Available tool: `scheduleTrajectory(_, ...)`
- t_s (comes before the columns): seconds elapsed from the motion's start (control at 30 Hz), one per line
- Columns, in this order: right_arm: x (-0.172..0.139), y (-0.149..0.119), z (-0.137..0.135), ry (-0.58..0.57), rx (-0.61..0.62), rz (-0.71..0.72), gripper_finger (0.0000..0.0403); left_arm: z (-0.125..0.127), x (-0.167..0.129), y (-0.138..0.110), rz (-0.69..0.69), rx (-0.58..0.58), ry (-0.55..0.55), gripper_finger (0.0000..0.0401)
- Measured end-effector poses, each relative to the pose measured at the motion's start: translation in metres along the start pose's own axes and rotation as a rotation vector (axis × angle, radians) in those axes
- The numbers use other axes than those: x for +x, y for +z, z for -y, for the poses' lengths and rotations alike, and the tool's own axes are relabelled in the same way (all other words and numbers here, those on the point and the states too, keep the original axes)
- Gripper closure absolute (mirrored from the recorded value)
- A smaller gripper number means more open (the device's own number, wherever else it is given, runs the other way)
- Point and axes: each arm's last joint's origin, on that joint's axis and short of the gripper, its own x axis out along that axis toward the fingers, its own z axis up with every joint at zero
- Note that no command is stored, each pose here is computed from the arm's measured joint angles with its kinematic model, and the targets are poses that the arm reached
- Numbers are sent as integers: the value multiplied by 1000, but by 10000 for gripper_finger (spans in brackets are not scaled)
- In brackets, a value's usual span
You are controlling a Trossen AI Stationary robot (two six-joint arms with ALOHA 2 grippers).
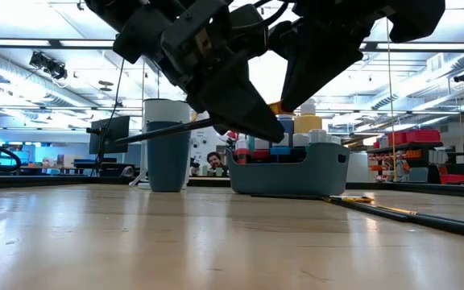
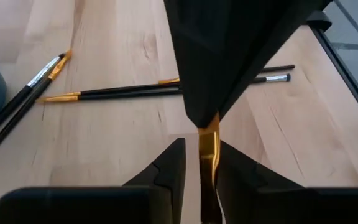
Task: Pick & Place Paint Supplies
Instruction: Put the gold paint brush into the blue cup
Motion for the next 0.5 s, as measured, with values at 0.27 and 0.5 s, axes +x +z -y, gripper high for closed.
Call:
scheduleTrajectory(0.27, 0, -1, -1, 62, 84, -7, 399, 2, 0, -4, -43, 0, -23, 355)
scheduleTrajectory(0.5, 0, 0, 0, 39, 89, -4, 379, 3, 0, -5, -45, 0, -18, 378)
